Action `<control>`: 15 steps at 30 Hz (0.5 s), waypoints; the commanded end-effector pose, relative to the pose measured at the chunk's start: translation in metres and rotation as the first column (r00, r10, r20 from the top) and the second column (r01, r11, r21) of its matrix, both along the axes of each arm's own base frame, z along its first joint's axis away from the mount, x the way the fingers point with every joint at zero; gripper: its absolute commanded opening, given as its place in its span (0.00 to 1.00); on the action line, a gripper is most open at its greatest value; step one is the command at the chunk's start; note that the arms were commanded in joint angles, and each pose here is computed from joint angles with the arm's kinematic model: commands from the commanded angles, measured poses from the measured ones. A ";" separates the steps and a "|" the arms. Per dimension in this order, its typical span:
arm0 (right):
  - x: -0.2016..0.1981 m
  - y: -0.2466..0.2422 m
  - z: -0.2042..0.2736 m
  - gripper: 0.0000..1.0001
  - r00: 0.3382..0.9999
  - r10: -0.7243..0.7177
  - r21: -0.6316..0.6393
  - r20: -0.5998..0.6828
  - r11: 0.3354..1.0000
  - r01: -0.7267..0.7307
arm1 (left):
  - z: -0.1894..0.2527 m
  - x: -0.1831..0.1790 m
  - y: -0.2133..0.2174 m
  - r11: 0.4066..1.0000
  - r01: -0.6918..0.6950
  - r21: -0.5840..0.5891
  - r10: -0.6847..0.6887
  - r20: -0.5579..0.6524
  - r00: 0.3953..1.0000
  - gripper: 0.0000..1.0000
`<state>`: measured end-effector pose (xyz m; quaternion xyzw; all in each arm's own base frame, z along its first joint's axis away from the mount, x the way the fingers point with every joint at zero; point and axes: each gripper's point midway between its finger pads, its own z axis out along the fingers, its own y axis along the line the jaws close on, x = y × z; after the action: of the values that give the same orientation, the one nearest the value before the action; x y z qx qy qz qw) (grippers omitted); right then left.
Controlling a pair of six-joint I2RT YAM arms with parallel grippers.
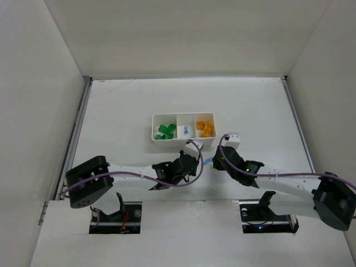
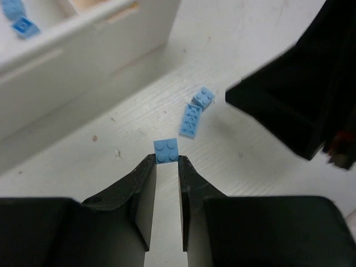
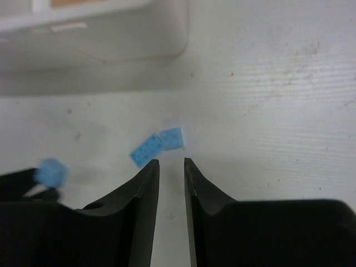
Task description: Sort the legos into containers by color
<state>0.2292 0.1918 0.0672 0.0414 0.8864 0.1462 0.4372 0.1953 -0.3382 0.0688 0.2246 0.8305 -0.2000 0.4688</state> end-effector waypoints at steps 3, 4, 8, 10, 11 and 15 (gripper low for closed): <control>-0.002 0.012 -0.013 0.32 0.997 0.007 -0.045 -0.076 0.999 -0.010 | 0.045 0.015 0.026 0.979 -0.078 -0.189 0.081 0.003 0.997 0.13; 0.000 0.013 -0.014 0.35 0.997 0.006 -0.056 -0.078 0.998 -0.010 | 0.050 0.018 0.032 0.974 -0.090 -0.207 0.094 0.008 0.996 0.14; 0.006 0.019 -0.014 0.46 0.998 0.010 -0.067 -0.070 0.998 -0.014 | 0.056 0.026 0.049 0.964 -0.119 -0.237 0.124 0.008 0.992 0.14; 0.007 0.022 -0.017 0.46 0.997 0.023 -0.066 -0.069 0.997 -0.027 | 0.054 0.026 0.052 0.963 -0.120 -0.240 0.124 0.003 0.992 0.14; 0.008 0.023 -0.019 0.46 0.997 0.027 -0.071 -0.070 0.997 -0.032 | 0.053 0.026 0.053 0.963 -0.121 -0.239 0.126 0.002 0.992 0.14; 0.017 0.024 -0.026 0.43 0.997 0.019 -0.090 -0.081 0.996 -0.027 | 0.050 0.029 0.055 0.964 -0.129 -0.233 0.132 -0.003 0.991 0.14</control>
<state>0.2293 0.1997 0.0266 0.0130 0.9201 0.0874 0.3815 0.2222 -0.2805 0.1107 0.1238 0.8191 -0.2448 0.5038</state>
